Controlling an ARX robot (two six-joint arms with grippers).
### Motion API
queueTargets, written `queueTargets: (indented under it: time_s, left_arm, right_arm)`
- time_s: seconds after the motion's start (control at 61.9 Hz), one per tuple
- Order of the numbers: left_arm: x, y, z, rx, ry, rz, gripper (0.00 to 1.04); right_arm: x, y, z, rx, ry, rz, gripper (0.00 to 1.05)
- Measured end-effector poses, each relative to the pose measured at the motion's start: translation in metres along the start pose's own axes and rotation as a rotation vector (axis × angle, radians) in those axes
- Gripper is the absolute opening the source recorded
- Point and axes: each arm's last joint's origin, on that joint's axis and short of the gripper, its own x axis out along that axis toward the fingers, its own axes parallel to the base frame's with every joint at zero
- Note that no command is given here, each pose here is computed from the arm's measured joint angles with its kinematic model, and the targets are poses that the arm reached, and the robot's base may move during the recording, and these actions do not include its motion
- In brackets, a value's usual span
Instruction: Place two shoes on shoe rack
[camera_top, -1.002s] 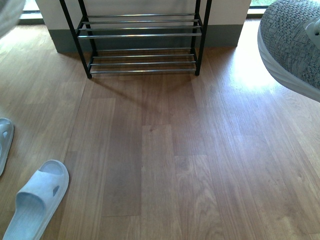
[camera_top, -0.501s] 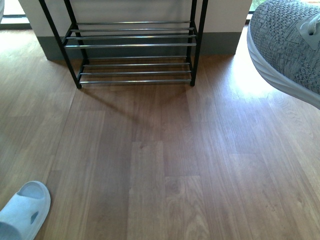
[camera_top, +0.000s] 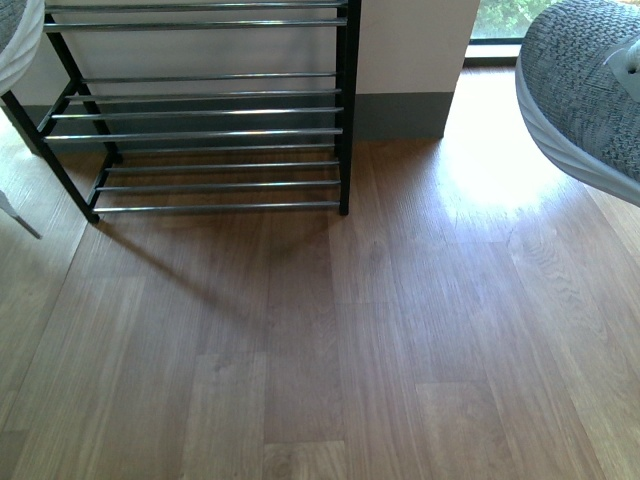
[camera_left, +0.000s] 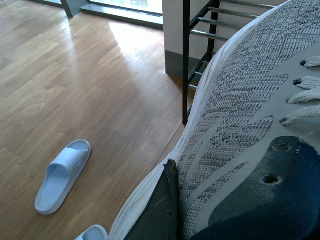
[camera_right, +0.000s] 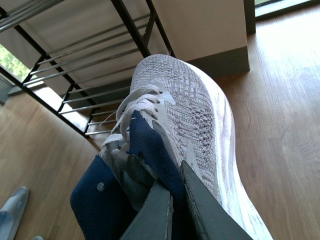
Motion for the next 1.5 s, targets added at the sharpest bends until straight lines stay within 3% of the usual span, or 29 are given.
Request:
queueTargets:
  time_s: [1.503]
  left_arm:
    - [0.0009, 0.0012, -0.0012, 0.007, 0.003, 0.006, 0.02]
  right_arm:
    - [0.0003, -0.0001, -0.0011, 0.002, 0.005, 0.001, 0.01]
